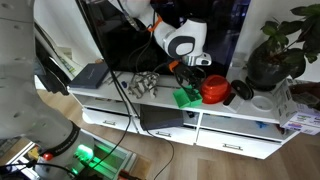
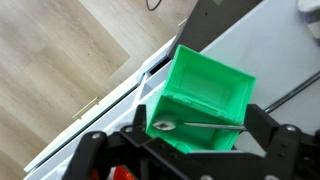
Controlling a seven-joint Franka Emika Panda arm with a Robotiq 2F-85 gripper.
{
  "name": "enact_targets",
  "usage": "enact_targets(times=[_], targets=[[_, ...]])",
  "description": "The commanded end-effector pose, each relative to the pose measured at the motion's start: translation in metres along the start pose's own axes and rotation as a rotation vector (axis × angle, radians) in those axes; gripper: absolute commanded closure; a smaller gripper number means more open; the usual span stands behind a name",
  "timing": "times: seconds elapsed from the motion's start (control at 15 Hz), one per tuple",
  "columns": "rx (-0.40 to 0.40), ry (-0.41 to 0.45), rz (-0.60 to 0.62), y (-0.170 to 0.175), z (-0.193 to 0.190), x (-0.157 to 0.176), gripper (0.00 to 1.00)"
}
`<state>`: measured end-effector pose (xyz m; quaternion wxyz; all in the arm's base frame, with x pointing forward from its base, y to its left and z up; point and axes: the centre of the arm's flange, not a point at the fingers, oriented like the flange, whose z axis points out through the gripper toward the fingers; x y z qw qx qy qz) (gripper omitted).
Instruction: Put the spoon inside the green block
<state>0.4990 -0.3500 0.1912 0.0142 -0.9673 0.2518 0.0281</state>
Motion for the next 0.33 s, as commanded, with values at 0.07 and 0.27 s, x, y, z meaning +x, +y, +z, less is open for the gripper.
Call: enact_targets(times=[0.07,0.27], targets=[[0.002,0.0,-0.002,0.0027,-0.0026,-0.0066,0.0],[0.001,0.0,-0.005,-0.0019,0.0003,-0.0025,0.0]])
